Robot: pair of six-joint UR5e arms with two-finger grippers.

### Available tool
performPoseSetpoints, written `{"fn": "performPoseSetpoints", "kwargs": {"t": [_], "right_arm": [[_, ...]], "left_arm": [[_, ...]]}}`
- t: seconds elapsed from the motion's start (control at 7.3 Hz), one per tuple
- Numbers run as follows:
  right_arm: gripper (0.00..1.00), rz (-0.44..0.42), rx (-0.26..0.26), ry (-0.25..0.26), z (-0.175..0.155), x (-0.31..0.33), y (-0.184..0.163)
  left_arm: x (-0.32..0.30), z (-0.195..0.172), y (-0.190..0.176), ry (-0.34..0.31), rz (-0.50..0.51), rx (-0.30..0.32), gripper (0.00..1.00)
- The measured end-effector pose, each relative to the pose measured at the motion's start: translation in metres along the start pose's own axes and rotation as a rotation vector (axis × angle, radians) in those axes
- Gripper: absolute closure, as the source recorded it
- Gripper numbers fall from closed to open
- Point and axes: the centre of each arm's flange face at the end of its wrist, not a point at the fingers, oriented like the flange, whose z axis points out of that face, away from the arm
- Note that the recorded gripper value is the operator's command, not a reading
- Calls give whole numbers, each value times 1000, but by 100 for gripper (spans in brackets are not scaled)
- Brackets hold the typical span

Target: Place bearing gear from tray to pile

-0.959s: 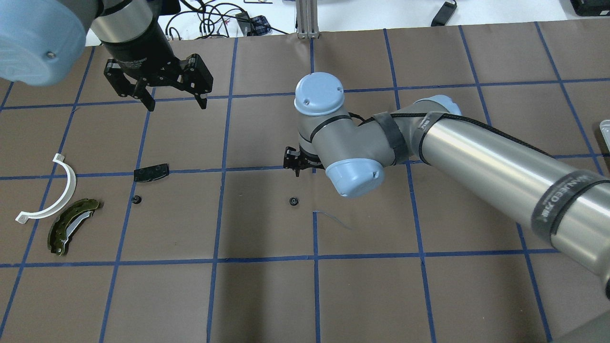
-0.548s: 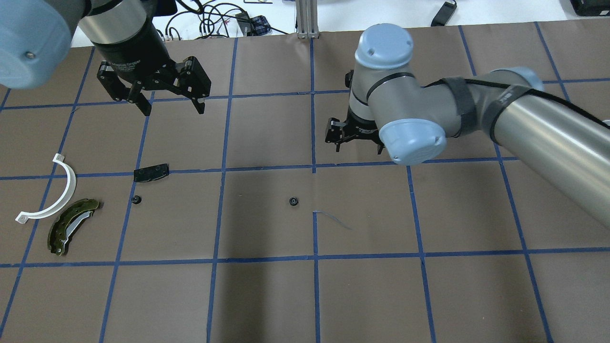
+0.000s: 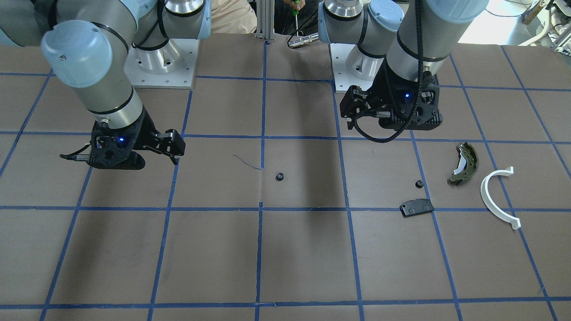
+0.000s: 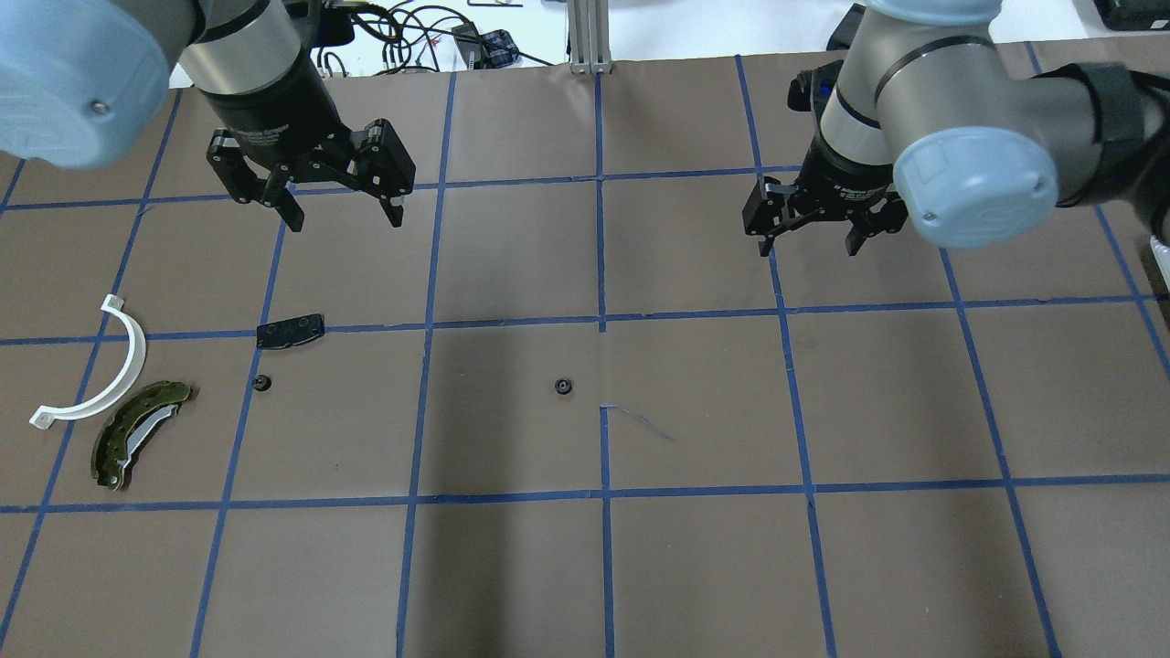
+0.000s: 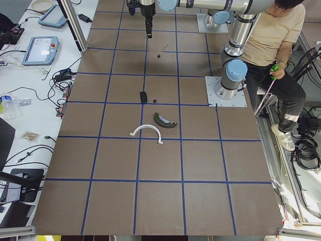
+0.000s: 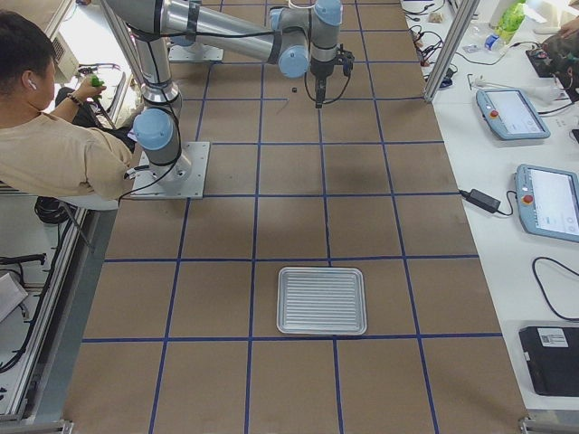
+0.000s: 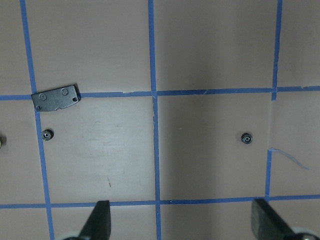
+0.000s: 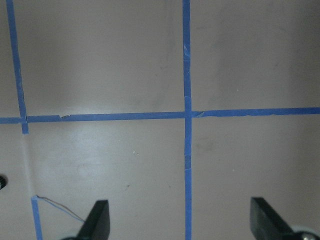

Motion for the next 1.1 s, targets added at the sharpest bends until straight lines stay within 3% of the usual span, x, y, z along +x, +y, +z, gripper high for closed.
{"fn": "performPoseSetpoints", "kwargs": {"t": [0.14, 0.41, 0.82, 1.1], "right_arm": [[0, -3, -28, 8, -28, 7, 0], [0, -17, -58, 13, -65, 10, 1], [0, -21, -51, 16, -77, 12, 3], [0, -15, -45, 38, -83, 14, 8]], "left_arm": [[5, 35, -10, 4, -18, -36, 0], [53, 119, -17, 8, -59, -25, 0], [123, 227, 9, 11, -114, 39, 0], [141, 263, 16, 20, -109, 72, 3]]}}
